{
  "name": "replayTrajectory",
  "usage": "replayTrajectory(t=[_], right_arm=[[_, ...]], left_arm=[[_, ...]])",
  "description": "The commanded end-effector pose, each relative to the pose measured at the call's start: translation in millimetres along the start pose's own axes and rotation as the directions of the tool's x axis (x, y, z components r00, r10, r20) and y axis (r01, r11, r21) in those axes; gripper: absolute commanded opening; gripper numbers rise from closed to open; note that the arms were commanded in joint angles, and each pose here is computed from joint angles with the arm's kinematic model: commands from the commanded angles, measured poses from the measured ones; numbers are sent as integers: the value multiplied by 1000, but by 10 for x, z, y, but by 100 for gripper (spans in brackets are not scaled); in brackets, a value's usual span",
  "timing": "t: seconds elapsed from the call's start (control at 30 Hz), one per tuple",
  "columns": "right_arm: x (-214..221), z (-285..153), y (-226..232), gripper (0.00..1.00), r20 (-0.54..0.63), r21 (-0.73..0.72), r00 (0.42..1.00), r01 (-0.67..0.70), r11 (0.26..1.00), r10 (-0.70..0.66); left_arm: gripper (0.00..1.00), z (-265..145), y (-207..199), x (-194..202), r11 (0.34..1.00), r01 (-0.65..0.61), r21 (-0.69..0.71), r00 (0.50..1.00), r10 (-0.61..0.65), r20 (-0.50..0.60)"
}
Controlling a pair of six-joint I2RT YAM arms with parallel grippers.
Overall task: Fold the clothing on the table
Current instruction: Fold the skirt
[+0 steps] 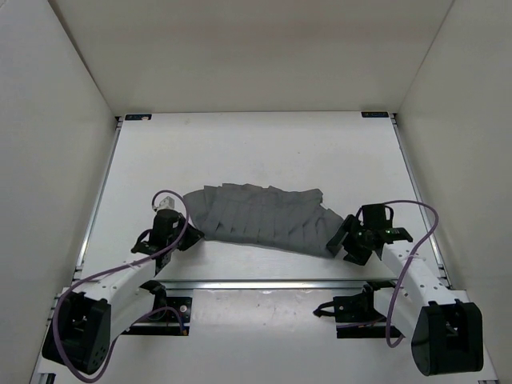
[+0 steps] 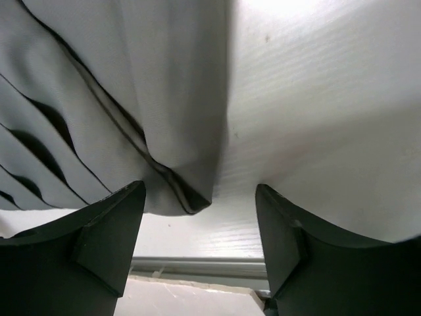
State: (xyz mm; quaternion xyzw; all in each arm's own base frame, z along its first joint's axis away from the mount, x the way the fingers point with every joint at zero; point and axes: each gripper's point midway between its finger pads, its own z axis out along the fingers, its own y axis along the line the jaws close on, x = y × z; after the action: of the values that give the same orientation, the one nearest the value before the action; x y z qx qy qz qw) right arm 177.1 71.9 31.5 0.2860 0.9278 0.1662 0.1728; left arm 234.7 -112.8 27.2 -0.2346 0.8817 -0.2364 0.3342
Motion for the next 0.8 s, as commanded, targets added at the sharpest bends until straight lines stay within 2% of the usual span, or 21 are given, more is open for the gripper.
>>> replayTrajectory(t=[0.0,0.23,0.3,0.37,0.4,0.43,0.6,0.77], right_arm=[[35,54,89,64,2,-45,1000,-5,999,5],[228,144,200,61,-34,-120,999,-10,993,6],[272,188,198,58,-57,-118,998,-14,993,7],[271,217,270,44,-65,-148,998,-3,989,-6],[337,243,255,26,-86,-149,996,2,989,-15],[318,247,286,2,-88,-161,996,-2,987,-12],[-47,135,354,0,1,-188,1000,10,982,-10],[-924,-188,355,0,191,-113,980,76,991,-54]], left_arm=[[0,-25,54,68,1000,19,-6,1000,-19,-5],[0,-21,100,121,1000,28,-3,1000,-28,-9],[0,-23,133,142,1000,25,-9,1000,-25,-17],[0,-29,97,128,1000,23,3,1000,-23,-11],[0,-34,89,108,1000,28,4,1000,-28,-5],[0,-35,104,102,1000,30,0,1000,-30,-2],[0,-19,73,89,1000,17,6,1000,-17,0],[0,155,-316,94,996,-48,69,997,51,-52]])
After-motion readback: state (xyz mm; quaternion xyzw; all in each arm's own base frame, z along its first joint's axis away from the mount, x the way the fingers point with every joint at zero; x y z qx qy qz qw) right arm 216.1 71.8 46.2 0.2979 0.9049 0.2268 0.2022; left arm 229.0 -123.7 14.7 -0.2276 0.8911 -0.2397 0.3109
